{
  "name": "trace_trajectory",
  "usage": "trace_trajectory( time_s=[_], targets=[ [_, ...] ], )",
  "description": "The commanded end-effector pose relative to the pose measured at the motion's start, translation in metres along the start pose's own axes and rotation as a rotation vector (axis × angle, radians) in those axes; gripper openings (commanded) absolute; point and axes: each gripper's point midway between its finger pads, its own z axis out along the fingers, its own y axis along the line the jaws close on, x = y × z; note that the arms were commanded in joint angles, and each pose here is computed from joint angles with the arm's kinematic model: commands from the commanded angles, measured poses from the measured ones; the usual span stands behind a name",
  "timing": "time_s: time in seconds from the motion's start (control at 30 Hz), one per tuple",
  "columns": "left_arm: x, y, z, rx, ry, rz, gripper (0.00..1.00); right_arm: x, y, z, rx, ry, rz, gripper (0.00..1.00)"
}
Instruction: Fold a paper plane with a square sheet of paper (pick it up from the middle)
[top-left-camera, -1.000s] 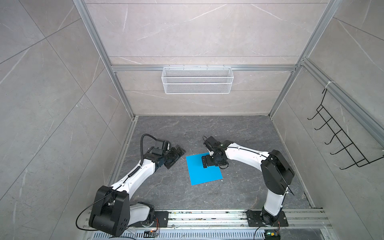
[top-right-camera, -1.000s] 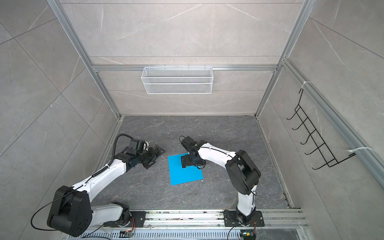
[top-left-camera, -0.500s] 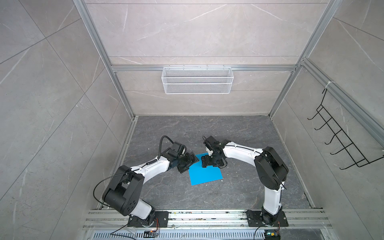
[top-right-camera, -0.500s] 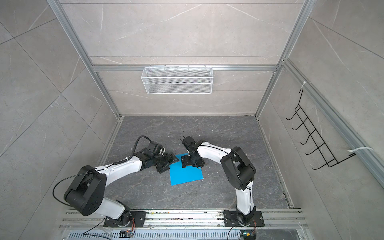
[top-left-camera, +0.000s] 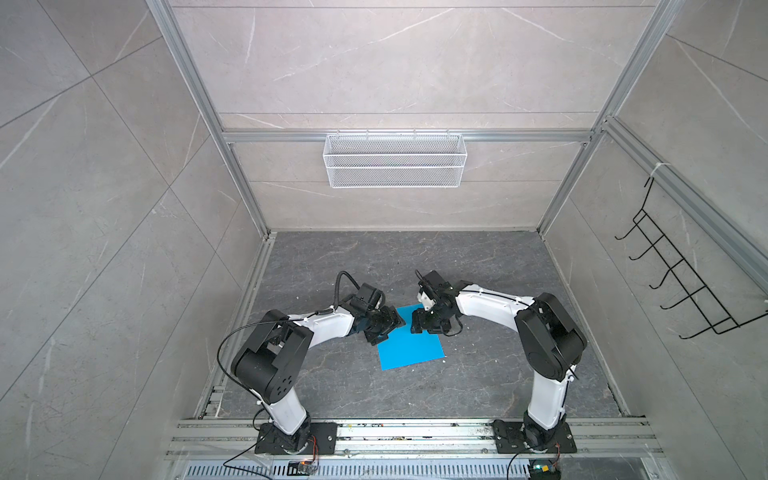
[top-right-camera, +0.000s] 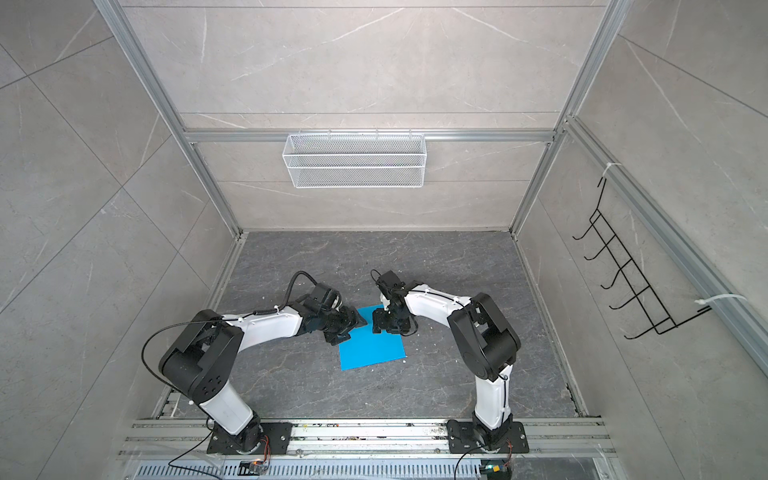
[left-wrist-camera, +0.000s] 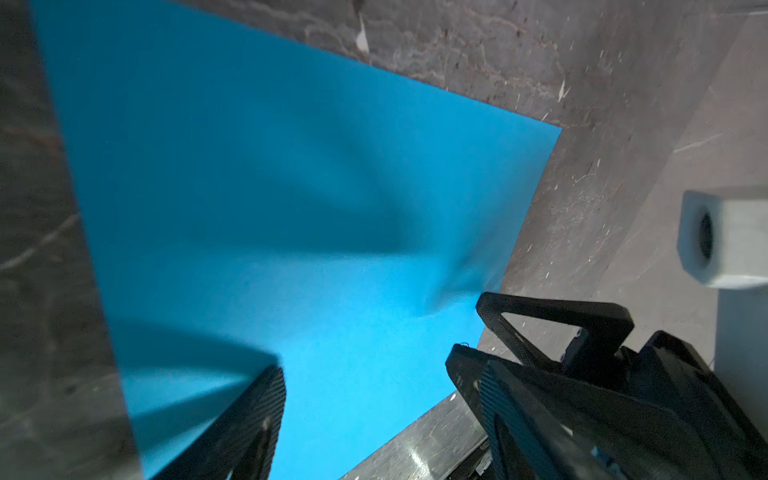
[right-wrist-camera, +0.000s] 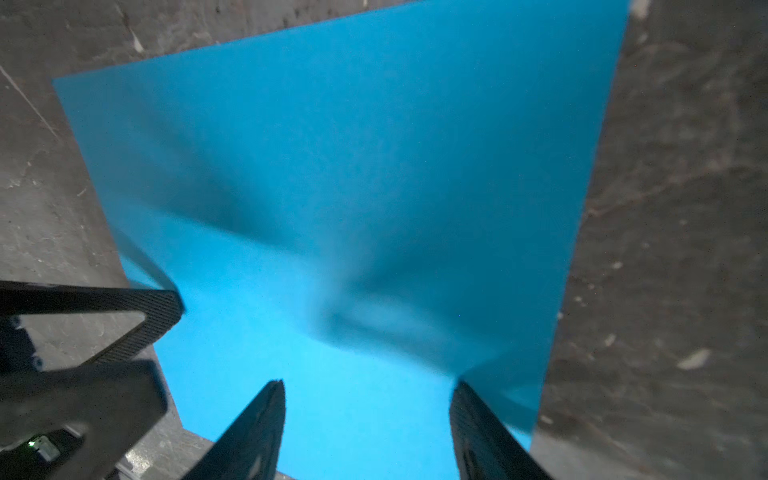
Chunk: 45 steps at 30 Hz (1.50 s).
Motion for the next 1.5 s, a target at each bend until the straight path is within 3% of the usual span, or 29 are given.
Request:
trace_trajectory(
  time_s=[0.0,0.6,0.83,1.47],
  targets=[
    [0.0,0.0,0.008,0.01,0.012,-0.015,0.78,0.015,-0.007,0.01,-0.018,0.05,0.001,0.62],
    [0.003,0.0,0.003,0.063,0.001,0.008,0.88,0.01,0.008,0.014,-0.147,0.06,-0.027,0.5],
    [0.004,0.003,0.002,0.04,0.001,0.045,0.75,0.009,0.021,0.014,-0.22,0.072,-0.04,0.48],
    [0.003,0.006,0.009,0.013,0.025,0.134,0.6,0.008,0.021,0.032,-0.243,0.102,-0.02,0.39]
  ],
)
